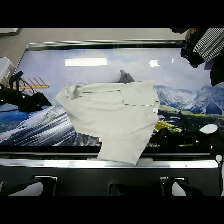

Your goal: Fold the clothes and pants, and hang the long-sleeved shirts on hangers.

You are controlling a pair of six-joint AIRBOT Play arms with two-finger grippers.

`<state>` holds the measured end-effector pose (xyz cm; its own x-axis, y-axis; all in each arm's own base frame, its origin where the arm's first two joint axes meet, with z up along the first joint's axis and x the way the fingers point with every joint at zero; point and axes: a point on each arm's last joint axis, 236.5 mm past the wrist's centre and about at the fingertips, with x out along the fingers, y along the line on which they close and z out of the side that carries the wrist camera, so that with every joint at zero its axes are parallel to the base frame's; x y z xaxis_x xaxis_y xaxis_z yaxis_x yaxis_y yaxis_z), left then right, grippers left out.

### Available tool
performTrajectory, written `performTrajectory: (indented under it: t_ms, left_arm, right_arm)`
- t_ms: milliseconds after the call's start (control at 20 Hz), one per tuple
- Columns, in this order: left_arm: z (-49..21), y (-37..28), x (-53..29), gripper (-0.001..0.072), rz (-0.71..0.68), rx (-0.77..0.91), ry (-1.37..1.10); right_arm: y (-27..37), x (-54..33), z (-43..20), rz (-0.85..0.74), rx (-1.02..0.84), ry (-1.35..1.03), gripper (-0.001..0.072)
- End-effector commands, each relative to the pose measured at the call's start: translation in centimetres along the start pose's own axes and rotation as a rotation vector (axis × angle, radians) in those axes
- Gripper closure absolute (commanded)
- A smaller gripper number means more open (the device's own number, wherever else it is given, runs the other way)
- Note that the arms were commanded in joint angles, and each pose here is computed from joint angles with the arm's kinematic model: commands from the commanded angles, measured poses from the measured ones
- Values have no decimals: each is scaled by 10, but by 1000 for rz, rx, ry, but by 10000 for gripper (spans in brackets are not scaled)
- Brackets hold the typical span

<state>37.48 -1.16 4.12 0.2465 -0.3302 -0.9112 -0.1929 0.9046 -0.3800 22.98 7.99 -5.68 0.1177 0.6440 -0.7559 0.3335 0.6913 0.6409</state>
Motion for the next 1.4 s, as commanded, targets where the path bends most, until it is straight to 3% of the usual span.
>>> performTrajectory:
  t_ms: [0, 400, 450, 650, 700, 950, 1350]
  left_arm:
    - [-26, 8, 5, 151, 2, -17, 17]
    - [-35, 18, 6, 150, -39, -46, 23]
    - [-32, 18, 5, 150, -60, -59, 9]
    - [-29, 23, 20, 150, -173, -97, -50]
    - [-35, 23, 29, 150, -195, -90, -45]
    - [-55, 7, 77, 151, -313, -102, -38]
    - [-71, -16, 136, 151, -292, -53, 57]
  right_arm:
    - [-5, 20, -12, 51, 35, -18, 208]
    - [2, 70, -22, -47, -6, 4, 226]
    - [3, 72, -21, -52, -5, -1, 263]
    - [3, 71, -15, -54, -7, -24, 629]
    - [5, 71, -15, -45, -4, -25, 672]
    - [27, 59, -20, 12, -16, -42, 679]
    - [46, 41, -24, 53, -17, -86, 679]
